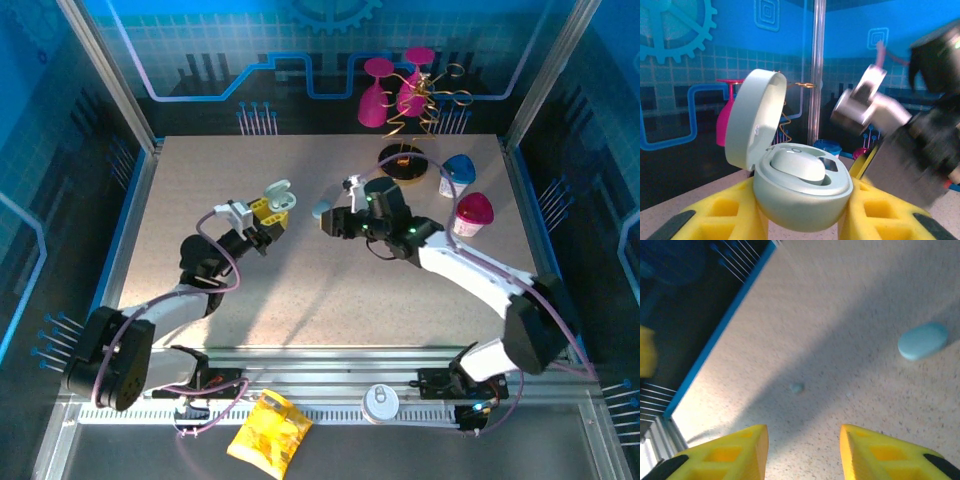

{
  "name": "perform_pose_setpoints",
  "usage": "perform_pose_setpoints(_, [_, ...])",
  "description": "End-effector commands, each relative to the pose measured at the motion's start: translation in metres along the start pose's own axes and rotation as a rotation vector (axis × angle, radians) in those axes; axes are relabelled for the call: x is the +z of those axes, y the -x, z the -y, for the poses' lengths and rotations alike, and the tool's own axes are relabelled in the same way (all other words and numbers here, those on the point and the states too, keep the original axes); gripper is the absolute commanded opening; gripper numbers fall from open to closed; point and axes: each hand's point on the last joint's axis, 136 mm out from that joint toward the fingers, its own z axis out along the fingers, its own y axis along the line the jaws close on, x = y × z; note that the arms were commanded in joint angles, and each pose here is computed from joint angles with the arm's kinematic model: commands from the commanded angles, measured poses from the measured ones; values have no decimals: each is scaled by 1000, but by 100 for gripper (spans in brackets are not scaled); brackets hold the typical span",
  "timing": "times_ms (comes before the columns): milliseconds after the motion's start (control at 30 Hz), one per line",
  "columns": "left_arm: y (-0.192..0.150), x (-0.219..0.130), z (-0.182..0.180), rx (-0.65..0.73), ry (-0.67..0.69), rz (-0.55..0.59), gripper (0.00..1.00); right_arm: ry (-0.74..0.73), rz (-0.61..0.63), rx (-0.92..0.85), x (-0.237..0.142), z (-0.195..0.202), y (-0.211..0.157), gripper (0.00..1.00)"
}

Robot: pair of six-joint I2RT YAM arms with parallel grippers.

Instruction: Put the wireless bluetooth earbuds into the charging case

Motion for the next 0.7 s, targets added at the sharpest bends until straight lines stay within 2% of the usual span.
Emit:
perform_pose_setpoints(0, [14, -4, -1, 31, 18, 17, 32, -12, -46, 24, 38, -5, -8, 41])
perform_pose_setpoints(133, [26, -6, 3, 42, 15, 27, 32, -3, -143, 8, 87, -16, -31, 42])
perform_pose_setpoints(333, [51, -6, 6, 35, 18, 66, 32, 0, -227, -29, 141, -33, -60, 41])
perform_pose_setpoints(467, [64, -3, 8, 55, 11, 65, 32, -19, -275, -47, 168, -37, -75, 41])
perform_pose_setpoints(667, [66, -4, 8, 80, 19, 62, 32, -66, -323, -82, 198, -37, -87, 38])
